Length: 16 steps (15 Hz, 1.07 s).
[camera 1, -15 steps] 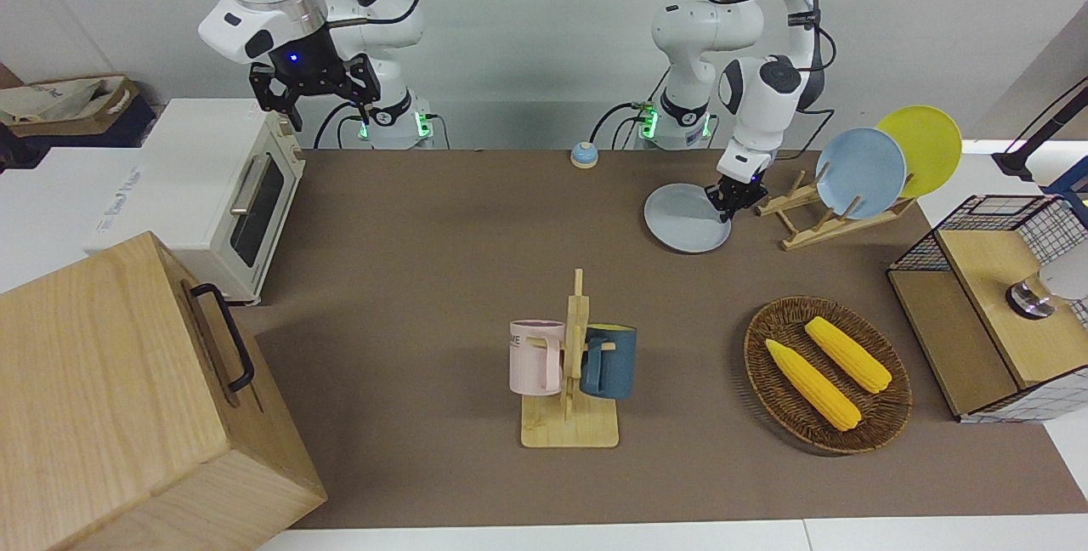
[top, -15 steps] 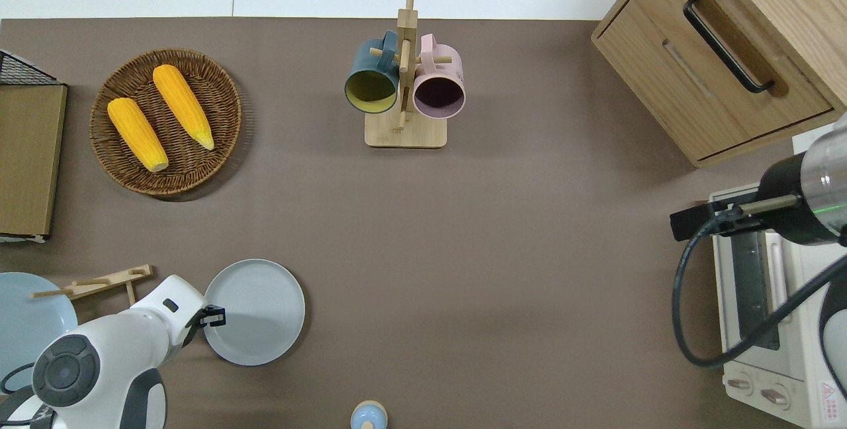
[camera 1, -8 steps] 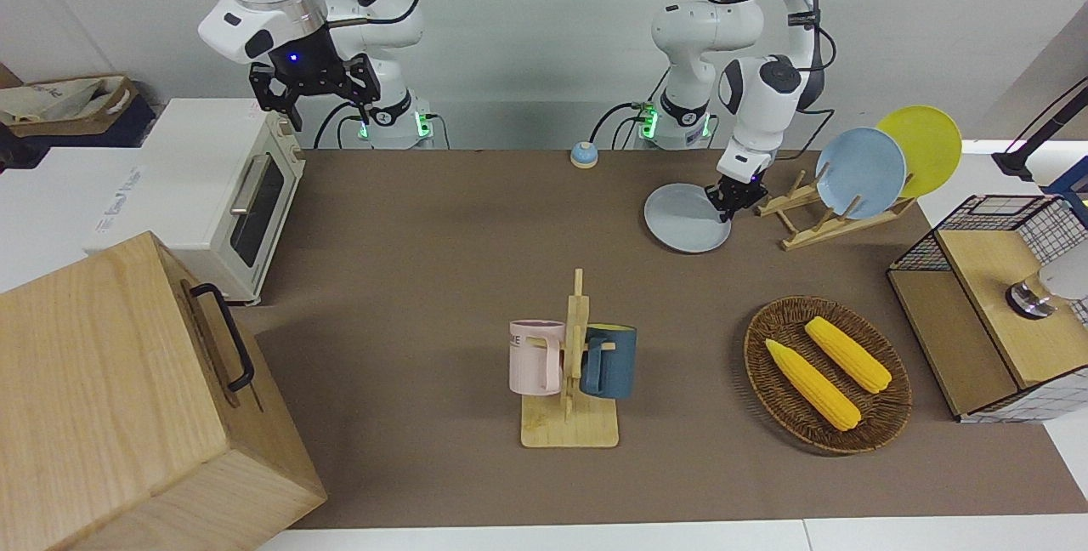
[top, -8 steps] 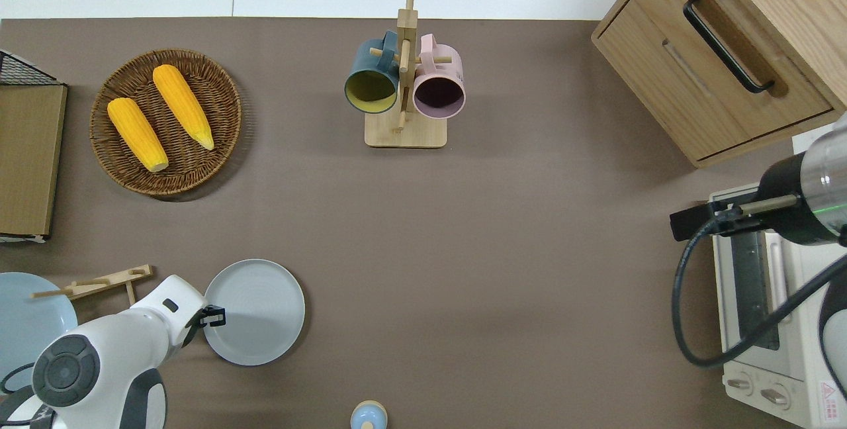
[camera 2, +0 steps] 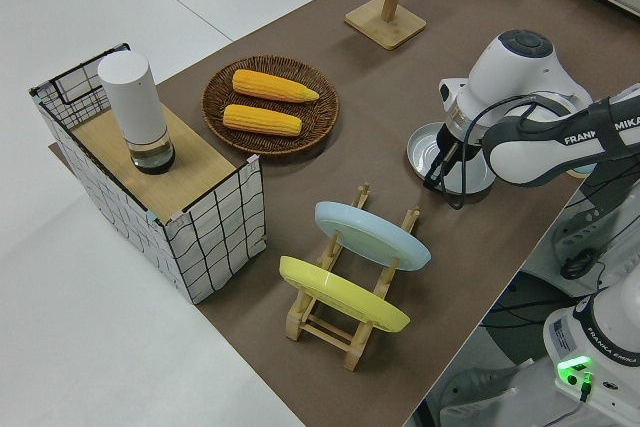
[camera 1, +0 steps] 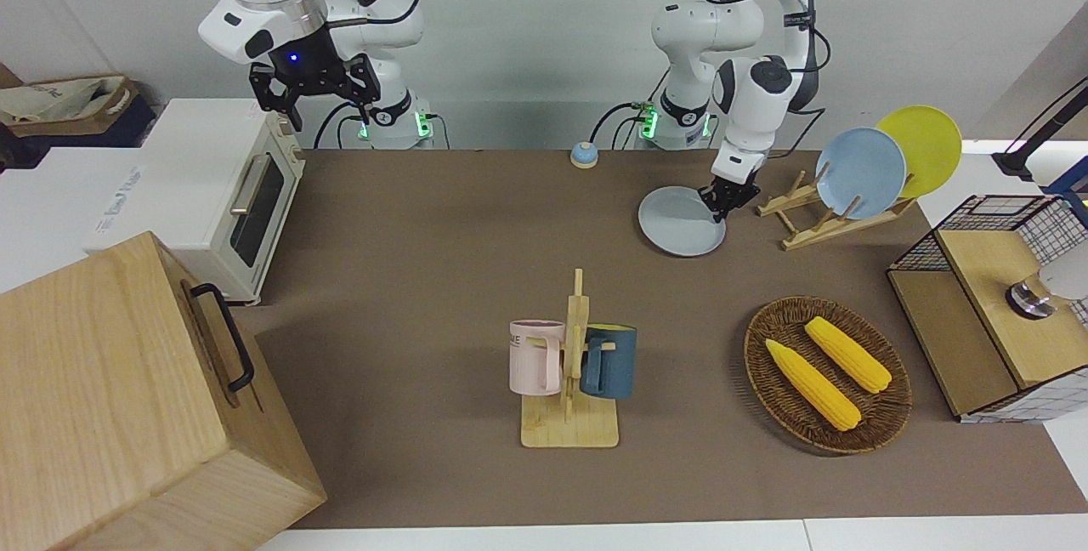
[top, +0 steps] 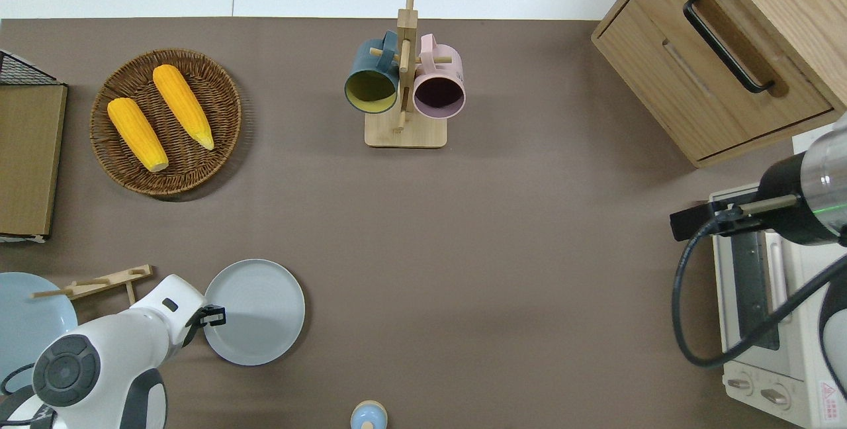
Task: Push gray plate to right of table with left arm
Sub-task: 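Push the gray plate with the left gripper away from the dish rack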
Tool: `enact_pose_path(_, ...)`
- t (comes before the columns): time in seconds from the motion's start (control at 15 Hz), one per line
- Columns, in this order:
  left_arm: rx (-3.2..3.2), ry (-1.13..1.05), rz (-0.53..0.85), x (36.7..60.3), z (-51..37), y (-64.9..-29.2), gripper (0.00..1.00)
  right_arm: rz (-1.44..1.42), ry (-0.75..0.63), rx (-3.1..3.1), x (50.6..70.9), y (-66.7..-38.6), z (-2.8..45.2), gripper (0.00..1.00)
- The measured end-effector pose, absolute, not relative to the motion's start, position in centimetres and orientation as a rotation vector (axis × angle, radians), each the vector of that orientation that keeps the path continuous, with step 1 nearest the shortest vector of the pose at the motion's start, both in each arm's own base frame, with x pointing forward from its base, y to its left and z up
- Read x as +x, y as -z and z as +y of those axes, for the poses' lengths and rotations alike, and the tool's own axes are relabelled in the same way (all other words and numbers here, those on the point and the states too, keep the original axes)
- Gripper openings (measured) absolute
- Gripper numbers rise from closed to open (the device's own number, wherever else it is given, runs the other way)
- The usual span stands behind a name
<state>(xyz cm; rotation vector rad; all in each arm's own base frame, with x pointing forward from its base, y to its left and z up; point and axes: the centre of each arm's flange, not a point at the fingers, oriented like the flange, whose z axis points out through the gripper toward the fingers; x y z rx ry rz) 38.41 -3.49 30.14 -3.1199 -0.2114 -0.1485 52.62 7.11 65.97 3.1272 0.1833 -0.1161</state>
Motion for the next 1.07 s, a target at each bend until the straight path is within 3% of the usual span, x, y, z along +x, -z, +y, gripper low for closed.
enact_pose_path(0.53,-3.117,0.166,-0.433,37.1,-16.1,-30.0,0.07,0.183,0.116,3.127,52.6,-66.0,7.1,0.99)
enact_pose_path(1.07,-3.166,0.131,-0.644,34.2,-32.7,-29.9,0.07,0.183,0.116,3.127,52.6,-66.0,7.1,0.99)
